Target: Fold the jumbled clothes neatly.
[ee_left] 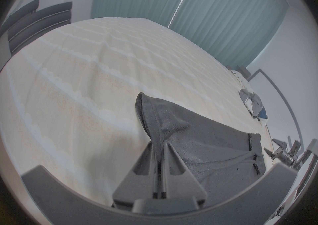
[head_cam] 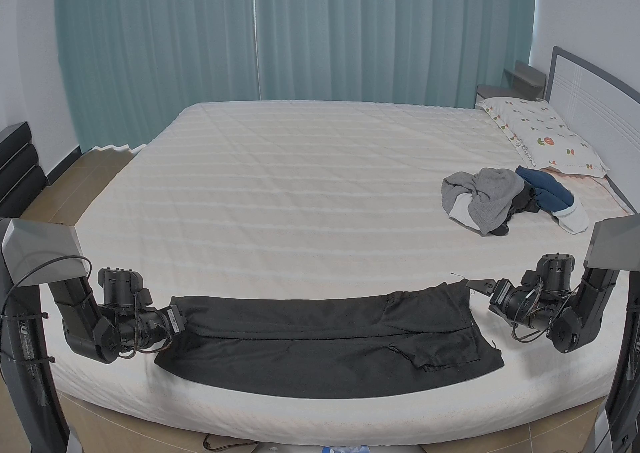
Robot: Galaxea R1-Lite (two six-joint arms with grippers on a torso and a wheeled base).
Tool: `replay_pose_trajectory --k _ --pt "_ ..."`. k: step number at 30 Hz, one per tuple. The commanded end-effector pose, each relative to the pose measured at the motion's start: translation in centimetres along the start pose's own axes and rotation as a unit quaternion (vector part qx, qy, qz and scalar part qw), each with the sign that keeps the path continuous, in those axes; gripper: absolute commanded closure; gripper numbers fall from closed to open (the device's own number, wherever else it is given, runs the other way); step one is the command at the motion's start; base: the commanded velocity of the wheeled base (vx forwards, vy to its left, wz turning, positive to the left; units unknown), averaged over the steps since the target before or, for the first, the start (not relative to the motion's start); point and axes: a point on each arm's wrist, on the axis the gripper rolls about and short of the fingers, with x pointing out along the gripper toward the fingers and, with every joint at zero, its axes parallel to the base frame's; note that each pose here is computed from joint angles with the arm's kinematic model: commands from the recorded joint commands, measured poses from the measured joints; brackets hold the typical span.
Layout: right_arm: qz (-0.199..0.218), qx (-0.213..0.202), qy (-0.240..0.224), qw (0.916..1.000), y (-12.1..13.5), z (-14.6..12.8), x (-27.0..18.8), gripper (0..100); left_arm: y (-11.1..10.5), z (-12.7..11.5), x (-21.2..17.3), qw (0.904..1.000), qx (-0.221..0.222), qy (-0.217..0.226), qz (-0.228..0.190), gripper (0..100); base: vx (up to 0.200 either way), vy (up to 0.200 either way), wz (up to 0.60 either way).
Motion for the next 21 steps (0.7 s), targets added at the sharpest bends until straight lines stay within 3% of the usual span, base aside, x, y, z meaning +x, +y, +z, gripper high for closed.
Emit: replay_pose_trajectory --k 1,3,10,18,21 --pt "0.000 0.000 0.000 1.0000 0.0 0.0 0.0 0 -0.2 0.2 0.0 1.0000 -0.008 -0.005 -0.003 100 -0.200 0.000 0.00" --pt "0.001 0.000 0.000 1.0000 0.0 0.0 0.0 0 -0.2 0.3 0.1 0.9999 -0.009 -0.006 -0.003 100 -0.200 0.000 0.00" --pt "0.001 -0.001 -0.001 1.0000 0.0 0.1 0.1 0 -0.4 0.7 0.4 0.9998 -0.012 -0.014 -0.007 100 0.000 0.000 0.00" --pt "0.004 -0.002 -0.003 1.0000 0.1 0.2 0.2 0 -2.1 1.7 0.9 0.9972 -0.061 -0.032 -0.029 100 0.000 0.000 0.00" --pt "0.004 -0.001 -0.002 1.0000 0.1 0.2 0.2 0 -2.8 1.4 0.7 0.9974 -0.055 -0.029 -0.035 100 0.000 -0.200 0.00"
